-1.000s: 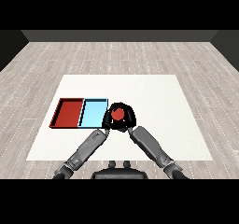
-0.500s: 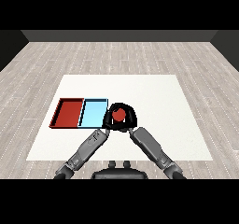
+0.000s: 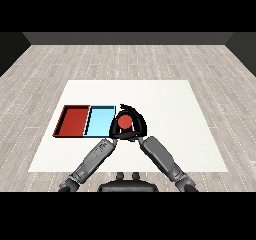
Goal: Pick the red can and put it in the red box
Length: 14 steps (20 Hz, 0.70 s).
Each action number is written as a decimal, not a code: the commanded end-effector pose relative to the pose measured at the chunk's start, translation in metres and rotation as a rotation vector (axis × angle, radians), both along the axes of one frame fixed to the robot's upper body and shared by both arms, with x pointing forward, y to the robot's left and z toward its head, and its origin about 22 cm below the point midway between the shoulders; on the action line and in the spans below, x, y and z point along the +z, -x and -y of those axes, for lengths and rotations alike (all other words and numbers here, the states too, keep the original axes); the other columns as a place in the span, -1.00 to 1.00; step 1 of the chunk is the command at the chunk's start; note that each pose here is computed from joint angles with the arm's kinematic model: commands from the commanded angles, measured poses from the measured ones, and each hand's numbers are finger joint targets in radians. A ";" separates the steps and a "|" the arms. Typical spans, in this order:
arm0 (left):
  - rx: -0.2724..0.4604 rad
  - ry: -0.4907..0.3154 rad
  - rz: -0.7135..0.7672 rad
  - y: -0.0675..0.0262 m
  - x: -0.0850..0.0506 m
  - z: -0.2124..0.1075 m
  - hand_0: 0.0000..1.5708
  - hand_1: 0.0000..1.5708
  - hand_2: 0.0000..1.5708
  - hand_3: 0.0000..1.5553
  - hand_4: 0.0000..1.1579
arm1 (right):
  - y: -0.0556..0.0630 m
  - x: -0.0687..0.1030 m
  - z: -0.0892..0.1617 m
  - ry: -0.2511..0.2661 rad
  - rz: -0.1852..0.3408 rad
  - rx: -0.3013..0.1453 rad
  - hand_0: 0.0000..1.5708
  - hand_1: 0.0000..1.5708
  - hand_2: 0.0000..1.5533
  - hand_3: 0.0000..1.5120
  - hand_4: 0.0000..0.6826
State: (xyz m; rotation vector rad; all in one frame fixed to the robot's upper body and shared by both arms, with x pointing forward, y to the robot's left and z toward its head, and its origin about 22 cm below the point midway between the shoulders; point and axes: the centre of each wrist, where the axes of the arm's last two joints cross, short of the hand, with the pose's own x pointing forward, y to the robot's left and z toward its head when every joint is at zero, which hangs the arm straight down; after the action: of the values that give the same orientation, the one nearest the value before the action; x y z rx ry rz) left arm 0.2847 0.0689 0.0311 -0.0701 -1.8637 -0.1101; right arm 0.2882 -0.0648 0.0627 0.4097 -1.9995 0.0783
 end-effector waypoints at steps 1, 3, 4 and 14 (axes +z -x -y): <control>-0.025 -0.014 -0.029 0.0236 -0.016 0.018 1.00 1.00 1.00 0.91 0.98 | 0.010 0.021 0.000 -0.011 0.047 0.019 -1.00 -1.00 -1.00 -1.00 -1.00; -0.028 -0.016 -0.008 -0.0014 0.007 -0.005 1.00 1.00 1.00 0.91 0.99 | -0.003 -0.014 0.011 0.027 0.045 -0.011 -1.00 -1.00 -1.00 -1.00 -1.00; -0.016 -0.025 -0.008 0.0090 -0.004 0.011 1.00 1.00 1.00 0.90 0.99 | -0.002 0.009 -0.012 0.006 0.059 -0.009 -1.00 -1.00 -1.00 -1.00 -1.00; 0.028 -0.004 -0.096 -0.0107 -0.025 -0.014 1.00 1.00 1.00 0.91 0.95 | -0.010 0.072 0.058 -0.053 0.181 -0.123 -1.00 -1.00 -1.00 -1.00 -1.00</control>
State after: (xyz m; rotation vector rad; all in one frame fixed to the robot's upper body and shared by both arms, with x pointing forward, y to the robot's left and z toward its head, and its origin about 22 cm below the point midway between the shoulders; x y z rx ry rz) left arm 0.2833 0.0775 0.0144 -0.0741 -1.8021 -0.1139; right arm 0.2937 -0.1011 0.1094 0.3120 -2.1382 0.0291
